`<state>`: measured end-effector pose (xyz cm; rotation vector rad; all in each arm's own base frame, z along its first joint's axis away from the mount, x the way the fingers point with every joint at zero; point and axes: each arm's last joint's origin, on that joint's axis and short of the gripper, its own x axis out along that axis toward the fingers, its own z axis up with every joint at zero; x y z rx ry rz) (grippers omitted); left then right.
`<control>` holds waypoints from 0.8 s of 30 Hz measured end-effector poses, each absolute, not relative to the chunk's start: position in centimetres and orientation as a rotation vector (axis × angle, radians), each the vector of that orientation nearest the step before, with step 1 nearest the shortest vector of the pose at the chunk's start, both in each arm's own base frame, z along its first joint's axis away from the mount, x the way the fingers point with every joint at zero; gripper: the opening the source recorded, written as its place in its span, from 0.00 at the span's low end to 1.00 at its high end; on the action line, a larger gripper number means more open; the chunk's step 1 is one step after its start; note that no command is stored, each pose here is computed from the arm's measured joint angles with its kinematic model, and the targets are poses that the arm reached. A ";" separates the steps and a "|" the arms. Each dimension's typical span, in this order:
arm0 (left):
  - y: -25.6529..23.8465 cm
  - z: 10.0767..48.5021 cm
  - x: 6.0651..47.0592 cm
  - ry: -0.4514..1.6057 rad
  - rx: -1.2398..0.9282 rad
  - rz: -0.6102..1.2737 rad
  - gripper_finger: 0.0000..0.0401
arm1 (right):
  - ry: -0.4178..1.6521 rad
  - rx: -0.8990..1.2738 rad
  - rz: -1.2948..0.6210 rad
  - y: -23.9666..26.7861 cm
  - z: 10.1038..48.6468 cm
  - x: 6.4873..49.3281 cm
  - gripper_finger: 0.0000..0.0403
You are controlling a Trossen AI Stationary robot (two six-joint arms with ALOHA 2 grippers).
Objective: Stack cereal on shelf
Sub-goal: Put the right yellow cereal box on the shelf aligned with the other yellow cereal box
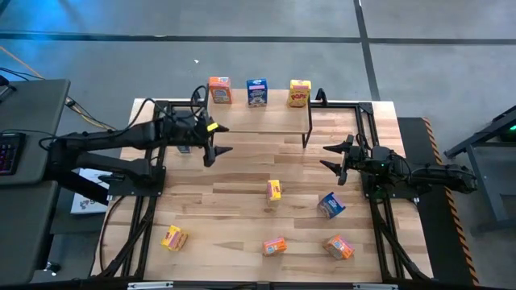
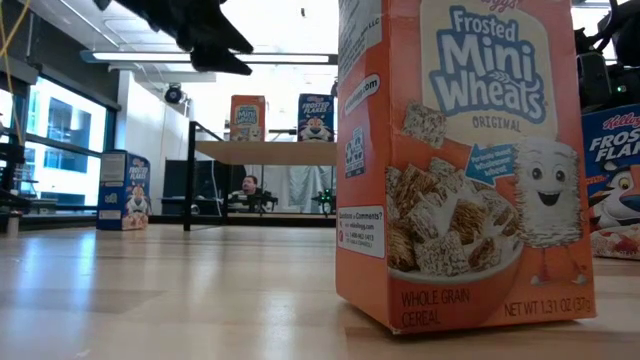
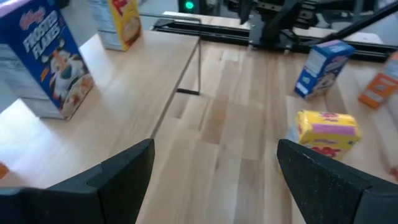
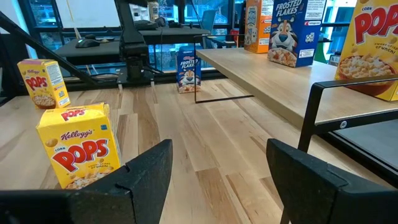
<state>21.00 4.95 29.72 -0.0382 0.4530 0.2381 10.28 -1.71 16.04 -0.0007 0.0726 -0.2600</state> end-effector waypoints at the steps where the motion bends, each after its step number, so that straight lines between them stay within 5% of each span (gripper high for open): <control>1: 4.8 29.4 21.1 0.444 -0.037 0.251 0.82 | 0.073 0.000 -0.260 -1.7 16.0 10.3 0.63; 24: 1.2 29.6 22.8 0.263 0.120 0.327 0.82 | 0.072 0.002 -0.260 -1.7 16.0 10.3 0.63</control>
